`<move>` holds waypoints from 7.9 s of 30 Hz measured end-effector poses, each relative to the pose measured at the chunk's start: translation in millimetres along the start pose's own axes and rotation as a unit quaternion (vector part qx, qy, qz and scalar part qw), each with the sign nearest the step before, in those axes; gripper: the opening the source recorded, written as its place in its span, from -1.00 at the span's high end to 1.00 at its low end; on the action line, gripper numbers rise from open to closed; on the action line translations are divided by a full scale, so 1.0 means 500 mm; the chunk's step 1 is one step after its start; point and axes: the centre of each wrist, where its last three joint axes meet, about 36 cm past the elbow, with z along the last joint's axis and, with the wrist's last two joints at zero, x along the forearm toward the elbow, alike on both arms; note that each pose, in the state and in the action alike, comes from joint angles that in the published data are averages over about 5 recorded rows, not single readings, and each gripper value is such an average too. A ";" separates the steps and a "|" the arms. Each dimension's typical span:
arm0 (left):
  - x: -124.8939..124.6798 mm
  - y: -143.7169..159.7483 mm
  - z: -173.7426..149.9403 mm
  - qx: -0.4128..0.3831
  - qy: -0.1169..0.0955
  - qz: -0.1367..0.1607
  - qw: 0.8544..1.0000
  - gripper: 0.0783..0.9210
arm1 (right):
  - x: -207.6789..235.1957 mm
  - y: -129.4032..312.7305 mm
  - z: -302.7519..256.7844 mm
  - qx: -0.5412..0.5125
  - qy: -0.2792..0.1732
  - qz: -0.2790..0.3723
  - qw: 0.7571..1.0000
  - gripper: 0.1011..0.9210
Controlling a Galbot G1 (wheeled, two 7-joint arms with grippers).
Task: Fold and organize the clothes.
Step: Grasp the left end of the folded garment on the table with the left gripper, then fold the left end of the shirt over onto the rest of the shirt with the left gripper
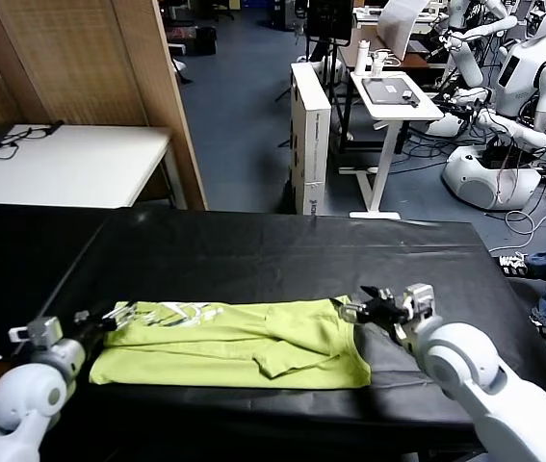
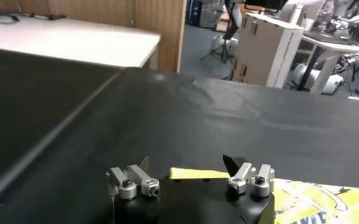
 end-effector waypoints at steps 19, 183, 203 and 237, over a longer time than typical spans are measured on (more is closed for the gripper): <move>-0.012 -0.003 0.025 0.001 0.019 0.002 1.000 -0.20 | -0.041 -0.012 0.026 -0.012 0.017 0.002 1.000 -0.59; 0.074 -0.260 -0.084 0.054 0.103 0.343 0.932 0.74 | 0.270 -0.011 0.190 -0.018 -0.134 0.072 0.988 -0.97; 0.050 -0.311 -0.059 0.084 0.116 0.350 0.926 0.74 | 0.261 -0.004 0.196 -0.015 -0.129 0.070 0.989 -0.97; 0.062 -0.348 -0.013 0.132 0.102 0.332 0.929 -0.95 | 0.192 0.030 0.181 0.053 -0.095 -0.035 0.993 -0.97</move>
